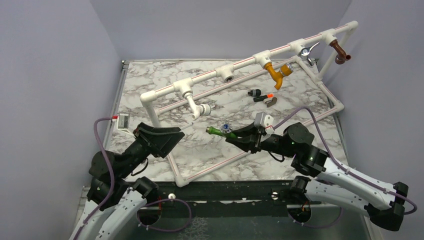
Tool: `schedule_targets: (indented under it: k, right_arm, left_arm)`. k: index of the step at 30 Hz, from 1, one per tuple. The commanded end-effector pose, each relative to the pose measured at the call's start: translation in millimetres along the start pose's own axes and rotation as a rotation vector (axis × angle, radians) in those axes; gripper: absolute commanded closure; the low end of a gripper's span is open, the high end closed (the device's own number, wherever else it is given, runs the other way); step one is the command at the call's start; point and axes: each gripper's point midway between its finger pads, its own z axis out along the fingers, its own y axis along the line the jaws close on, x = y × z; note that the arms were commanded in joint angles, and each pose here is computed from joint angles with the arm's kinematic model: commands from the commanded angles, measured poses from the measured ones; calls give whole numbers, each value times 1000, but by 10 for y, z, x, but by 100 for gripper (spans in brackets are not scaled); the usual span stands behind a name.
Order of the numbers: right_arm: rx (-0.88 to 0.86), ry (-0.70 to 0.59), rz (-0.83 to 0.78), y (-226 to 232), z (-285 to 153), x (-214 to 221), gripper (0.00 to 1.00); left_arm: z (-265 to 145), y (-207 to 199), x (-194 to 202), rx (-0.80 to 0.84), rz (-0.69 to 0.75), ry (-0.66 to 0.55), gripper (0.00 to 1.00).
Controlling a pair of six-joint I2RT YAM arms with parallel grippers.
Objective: Install the water faucets
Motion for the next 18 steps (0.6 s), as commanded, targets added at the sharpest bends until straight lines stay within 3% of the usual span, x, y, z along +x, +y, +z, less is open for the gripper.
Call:
schedule_targets:
  k: [1, 8, 12, 18]
  right_arm:
    - [172, 111, 3, -256, -211, 72, 100]
    - [378, 150, 6, -560, -473, -33, 99]
    - [493, 130, -4, -738, -596, -147, 100]
    - [527, 83, -44, -823, -590, -327, 100]
  left_arm:
    - [60, -254, -252, 19, 240, -21, 14]
    - [254, -421, -540, -4, 460, -33, 15]
    - [387, -322, -792, -96, 574, -97, 16]
    - [559, -122, -1224, -282, 703, -206, 18]
